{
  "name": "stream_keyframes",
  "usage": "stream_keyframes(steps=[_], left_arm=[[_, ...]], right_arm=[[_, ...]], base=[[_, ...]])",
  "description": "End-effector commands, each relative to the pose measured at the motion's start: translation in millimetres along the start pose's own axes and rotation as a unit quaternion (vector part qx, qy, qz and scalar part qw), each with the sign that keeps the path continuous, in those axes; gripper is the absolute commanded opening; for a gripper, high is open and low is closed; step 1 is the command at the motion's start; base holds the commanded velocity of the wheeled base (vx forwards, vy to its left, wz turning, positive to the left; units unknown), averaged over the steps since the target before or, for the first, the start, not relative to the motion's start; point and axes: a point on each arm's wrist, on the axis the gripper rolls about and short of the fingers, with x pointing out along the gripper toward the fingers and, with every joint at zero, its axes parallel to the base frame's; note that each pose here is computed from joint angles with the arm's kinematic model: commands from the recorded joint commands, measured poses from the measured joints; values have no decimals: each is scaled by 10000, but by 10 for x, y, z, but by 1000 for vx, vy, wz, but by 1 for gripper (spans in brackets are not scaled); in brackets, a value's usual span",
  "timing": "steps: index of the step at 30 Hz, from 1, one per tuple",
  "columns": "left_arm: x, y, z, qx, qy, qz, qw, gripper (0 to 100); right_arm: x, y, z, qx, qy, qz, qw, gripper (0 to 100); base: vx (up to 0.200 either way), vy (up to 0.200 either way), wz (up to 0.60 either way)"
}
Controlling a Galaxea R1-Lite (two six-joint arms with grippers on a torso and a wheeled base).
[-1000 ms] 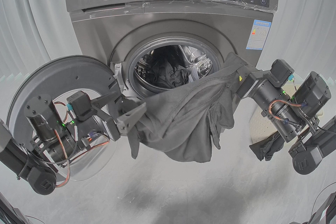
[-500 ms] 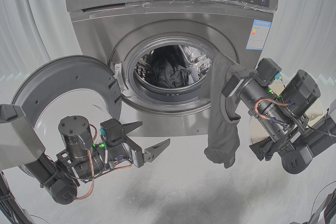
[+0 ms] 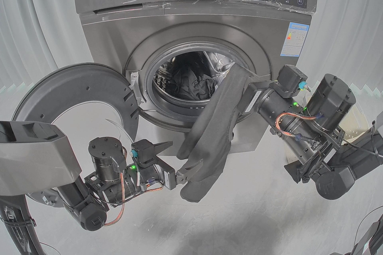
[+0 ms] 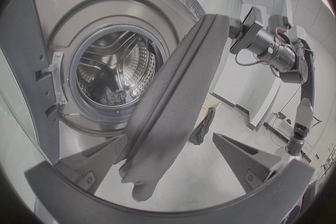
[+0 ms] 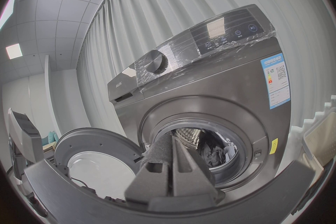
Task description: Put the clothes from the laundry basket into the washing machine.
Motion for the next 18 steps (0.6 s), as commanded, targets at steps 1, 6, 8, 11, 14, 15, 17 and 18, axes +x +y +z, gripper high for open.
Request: stream_keyframes(steps=[1,6,8,11,14,15,17,18], left_arm=[[105,32,-164,-36,163,5,9999,100],[217,70,-252,-46,200,15,9998,100],[260,83,-296,-53,230,17,9997,100],[345,126,-336,-18,203,83,9998,100],[431,178,-347,8,111,254,9996,100],[460,186,-341,18,65,267,9996,100],[497,196,-356,20,58,267,9996,100],[508,193,-361,21,59,251,9997,100]], right_arm=[[39,138,54,71,-41,111,9999,0],[76,246,79,106,16,128,9999,0],[82,298,104,133,4,172,9998,0],[72,341,122,157,-7,232,9996,0],[64,360,118,167,-1,260,9995,0],[61,366,123,171,-7,268,9995,0],[58,366,135,174,-22,270,9995,0],[58,366,135,174,-22,270,9995,0]], base=[[0,0,0],[0,0,0],[0,0,0],[0,0,0],[0,0,0],[0,0,0],[0,0,0],[0,0,0]])
